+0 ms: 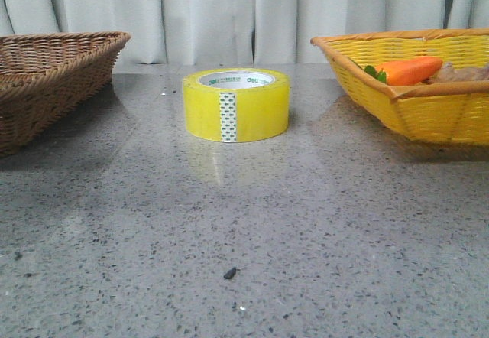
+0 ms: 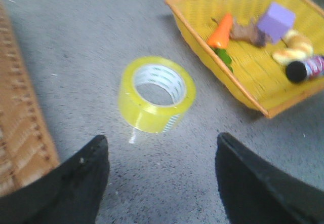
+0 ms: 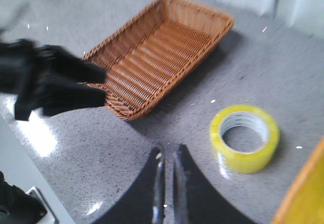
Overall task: Transfer tape with both arms
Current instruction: 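Set the tape roll down on the table between the baskets, release, then lower the left gripper onto the tape roll and grasp its rim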
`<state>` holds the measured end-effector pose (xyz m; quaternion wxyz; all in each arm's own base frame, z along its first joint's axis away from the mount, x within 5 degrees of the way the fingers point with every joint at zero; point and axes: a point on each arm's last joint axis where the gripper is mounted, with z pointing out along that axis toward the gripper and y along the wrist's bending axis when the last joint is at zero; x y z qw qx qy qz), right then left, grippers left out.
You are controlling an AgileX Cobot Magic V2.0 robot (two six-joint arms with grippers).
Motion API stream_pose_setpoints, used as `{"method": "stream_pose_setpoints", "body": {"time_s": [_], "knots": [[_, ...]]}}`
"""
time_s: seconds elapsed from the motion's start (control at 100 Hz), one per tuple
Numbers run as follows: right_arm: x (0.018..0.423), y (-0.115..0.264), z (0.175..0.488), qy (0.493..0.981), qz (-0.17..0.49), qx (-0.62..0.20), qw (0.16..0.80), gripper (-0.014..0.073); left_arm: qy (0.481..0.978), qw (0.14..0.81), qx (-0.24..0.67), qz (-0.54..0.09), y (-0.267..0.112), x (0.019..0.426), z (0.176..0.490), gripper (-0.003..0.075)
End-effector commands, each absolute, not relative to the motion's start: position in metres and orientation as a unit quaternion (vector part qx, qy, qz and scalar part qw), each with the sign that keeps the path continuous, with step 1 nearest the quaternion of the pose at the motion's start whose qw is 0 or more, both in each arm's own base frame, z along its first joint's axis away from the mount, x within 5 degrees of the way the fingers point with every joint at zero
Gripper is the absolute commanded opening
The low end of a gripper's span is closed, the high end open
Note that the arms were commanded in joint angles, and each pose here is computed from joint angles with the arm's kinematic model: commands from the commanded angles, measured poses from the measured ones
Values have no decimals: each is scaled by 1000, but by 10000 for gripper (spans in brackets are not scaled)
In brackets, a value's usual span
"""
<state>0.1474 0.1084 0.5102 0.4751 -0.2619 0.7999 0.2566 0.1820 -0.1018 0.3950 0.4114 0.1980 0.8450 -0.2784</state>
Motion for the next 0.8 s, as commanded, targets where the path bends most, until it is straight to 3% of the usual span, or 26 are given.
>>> {"method": "stream_pose_setpoints", "body": {"time_s": [0.0, 0.15, 0.43, 0.6, 0.79], "knots": [[107, 81, 519, 751, 246, -244, 562, -64, 835, 406, 230, -293, -124, 202, 413, 420], [72, 55, 501, 722, 273, -172, 612, -64, 847, 348, 276, -292, -168, 251, 405, 420], [40, 38, 491, 711, 281, -170, 621, -64, 872, 322, 300, -216, -208, 332, 376, 421], [35, 38, 487, 724, 286, -172, 604, -64, 884, 313, 308, -160, -208, 350, 357, 433], [35, 38, 487, 725, 286, -173, 602, -64, 888, 302, 305, -165, -212, 354, 348, 433]]}}
